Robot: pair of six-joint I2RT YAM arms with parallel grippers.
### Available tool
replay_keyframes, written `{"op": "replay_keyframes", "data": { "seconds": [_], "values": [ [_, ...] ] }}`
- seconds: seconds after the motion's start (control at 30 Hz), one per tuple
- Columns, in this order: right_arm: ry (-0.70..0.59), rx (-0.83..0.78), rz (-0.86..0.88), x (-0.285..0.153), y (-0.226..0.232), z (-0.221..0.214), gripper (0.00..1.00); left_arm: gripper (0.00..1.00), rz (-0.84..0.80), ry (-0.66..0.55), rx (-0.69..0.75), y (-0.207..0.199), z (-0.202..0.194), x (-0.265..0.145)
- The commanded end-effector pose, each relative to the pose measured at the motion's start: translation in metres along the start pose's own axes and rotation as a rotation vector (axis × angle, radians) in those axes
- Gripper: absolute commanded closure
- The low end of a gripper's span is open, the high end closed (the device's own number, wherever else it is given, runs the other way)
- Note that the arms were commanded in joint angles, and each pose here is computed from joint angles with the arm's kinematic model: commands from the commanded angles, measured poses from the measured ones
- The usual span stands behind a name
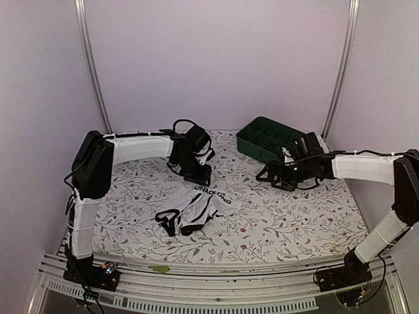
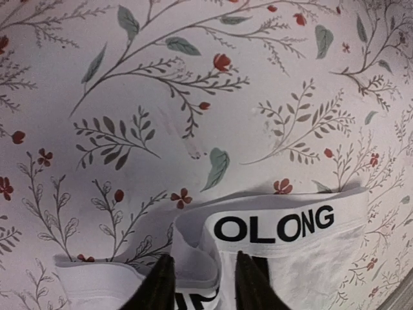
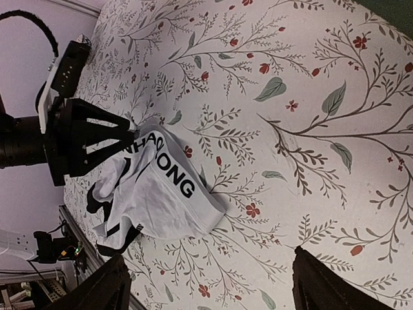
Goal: Roll the underwear
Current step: Move the underwear to the center of the board, then pick up the underwear from the center of the board.
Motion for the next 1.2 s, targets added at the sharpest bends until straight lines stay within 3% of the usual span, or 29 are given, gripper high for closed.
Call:
{"op": "replay_keyframes", "data": {
  "seconds": [0.0, 0.1, 0.23, 0.33, 0.53, 0.8, 1.0, 1.17],
  "values": [
    [0.038, 0.013, -0.019, 0.011, -0.003, 0.004, 0.17, 0.38, 0.027, -0.073, -0.129, 0.032, 0.003, -0.032],
    [0.084, 0.036, -0.027, 0.025, 0.0, 0.001, 0.28, 0.31, -0.032, -0.149, -0.174, 0.051, -0.008, -0.069],
    [0.159, 0.055, -0.03, 0.054, 0.014, -0.014, 0.43, 0.33, -0.1, -0.184, -0.284, 0.093, -0.032, -0.087],
    [0.209, 0.073, -0.019, 0.074, 0.024, -0.025, 0.53, 0.34, -0.078, -0.152, -0.292, 0.111, -0.048, -0.082],
    [0.28, 0.118, -0.07, 0.096, 0.02, -0.042, 0.62, 0.36, -0.065, -0.127, -0.287, 0.117, -0.05, -0.079],
    [0.348, 0.143, -0.132, 0.122, 0.01, -0.058, 0.62, 0.37, -0.075, -0.101, -0.277, 0.117, -0.05, -0.068],
    [0.338, 0.148, -0.185, 0.123, 0.002, -0.059, 0.79, 0.42, -0.071, -0.075, -0.251, 0.117, -0.043, -0.049],
    [0.347, 0.136, -0.186, 0.123, 0.0, -0.061, 1.0, 0.48, -0.062, -0.055, -0.225, 0.118, -0.035, -0.03]
  ]
}}
Point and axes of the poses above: each gripper's point midway between its finger pads, its own x axis out along the fingers, its own y axis along the line the jaws close on, z = x × y, the point moved 5 cm from there along -x, back along the fingers, and after that the axes turned 12 degrees about -x, right-handed, at the moved point
